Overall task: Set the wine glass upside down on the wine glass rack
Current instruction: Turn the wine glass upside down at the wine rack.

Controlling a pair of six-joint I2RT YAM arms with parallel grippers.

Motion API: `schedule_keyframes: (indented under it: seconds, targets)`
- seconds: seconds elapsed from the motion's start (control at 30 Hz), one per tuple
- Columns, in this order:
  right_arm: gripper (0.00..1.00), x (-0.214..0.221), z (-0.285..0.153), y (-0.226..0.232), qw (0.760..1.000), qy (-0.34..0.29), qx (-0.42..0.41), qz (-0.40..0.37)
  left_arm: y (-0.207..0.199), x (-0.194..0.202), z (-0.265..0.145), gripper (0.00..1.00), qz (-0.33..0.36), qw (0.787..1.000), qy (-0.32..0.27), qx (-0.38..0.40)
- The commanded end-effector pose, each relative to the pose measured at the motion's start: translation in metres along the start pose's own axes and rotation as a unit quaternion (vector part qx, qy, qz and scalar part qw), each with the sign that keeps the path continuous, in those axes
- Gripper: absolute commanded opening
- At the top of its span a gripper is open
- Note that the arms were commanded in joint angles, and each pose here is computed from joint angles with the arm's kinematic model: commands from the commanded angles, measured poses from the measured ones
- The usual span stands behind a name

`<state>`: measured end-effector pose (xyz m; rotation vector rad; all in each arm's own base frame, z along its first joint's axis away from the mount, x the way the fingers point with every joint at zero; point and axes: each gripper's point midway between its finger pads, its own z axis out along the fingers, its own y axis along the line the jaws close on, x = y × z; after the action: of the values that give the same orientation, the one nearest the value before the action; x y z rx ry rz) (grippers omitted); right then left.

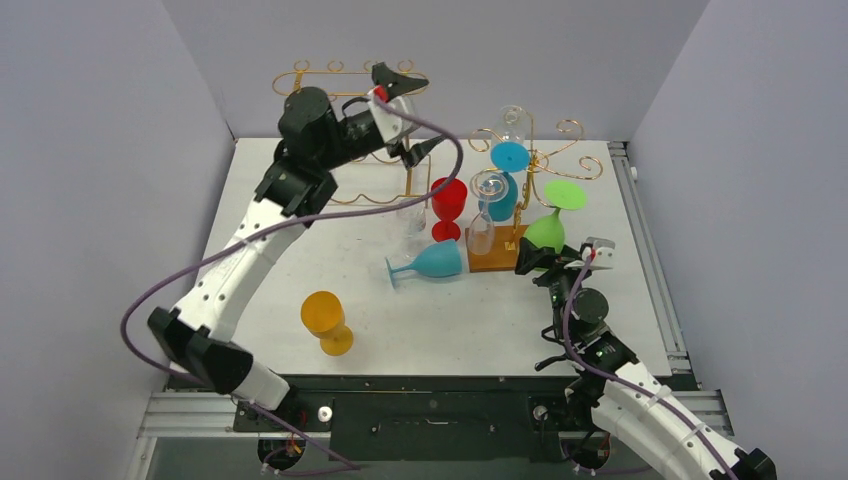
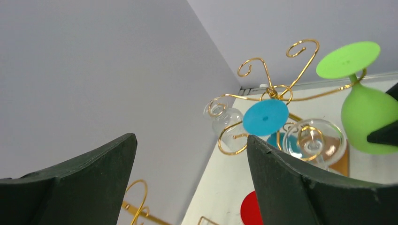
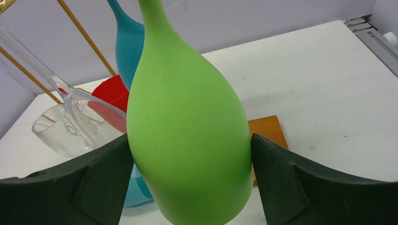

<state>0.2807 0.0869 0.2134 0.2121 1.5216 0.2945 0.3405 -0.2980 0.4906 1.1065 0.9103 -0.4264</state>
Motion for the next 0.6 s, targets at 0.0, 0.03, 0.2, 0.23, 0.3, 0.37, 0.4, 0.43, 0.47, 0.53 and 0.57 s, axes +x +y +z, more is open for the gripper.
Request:
schedule_keyframes:
  seconds: [0.0, 0.03, 0.2, 0.23, 0.3, 0.37, 0.4, 0.43, 0.47, 0.53, 0.57]
  targets:
    - [0.83, 0.01, 0.002, -0.012, 1.0, 0.014, 0.025, -0.002, -0.008, 0.029, 0.046, 0.82, -0.149, 0.988, 0.039, 0.026]
    - [0.83, 0.01, 0.002, -0.012, 1.0, 0.014, 0.026, 0.0, -0.004, 0.026, 0.056, 0.81, -0.16, 0.986, 0.039, 0.028]
    - [0.83, 0.015, 0.001, -0.016, 0.999, 0.012, 0.032, 0.006, -0.014, 0.065, 0.092, 0.74, -0.211, 0.973, 0.079, 0.053]
    - [0.83, 0.016, 0.001, -0.017, 0.999, 0.011, 0.034, 0.007, -0.013, 0.071, 0.096, 0.72, -0.214, 0.972, 0.083, 0.05]
    - [0.83, 0.017, 0.0, -0.018, 0.999, 0.008, 0.034, 0.012, -0.015, 0.084, 0.104, 0.69, -0.22, 0.97, 0.09, 0.051]
    - [0.83, 0.018, 0.001, -0.019, 0.999, 0.007, 0.036, 0.014, -0.018, 0.096, 0.108, 0.66, -0.226, 0.968, 0.101, 0.052]
    - [0.83, 0.018, 0.001, -0.019, 0.999, 0.006, 0.034, 0.015, -0.02, 0.102, 0.11, 0.65, -0.227, 0.967, 0.105, 0.054]
    - [0.83, 0.017, 0.002, -0.019, 0.999, 0.005, 0.034, 0.015, -0.021, 0.107, 0.111, 0.65, -0.227, 0.966, 0.109, 0.054]
    - [0.83, 0.017, 0.002, -0.019, 0.999, 0.003, 0.034, 0.015, -0.022, 0.112, 0.112, 0.64, -0.225, 0.966, 0.114, 0.053]
    - [0.83, 0.015, 0.003, -0.018, 0.999, 0.001, 0.032, 0.016, -0.021, 0.12, 0.114, 0.61, -0.219, 0.967, 0.12, 0.049]
    - [0.83, 0.015, 0.004, -0.018, 0.999, 0.001, 0.032, 0.016, -0.021, 0.123, 0.115, 0.6, -0.216, 0.967, 0.122, 0.049]
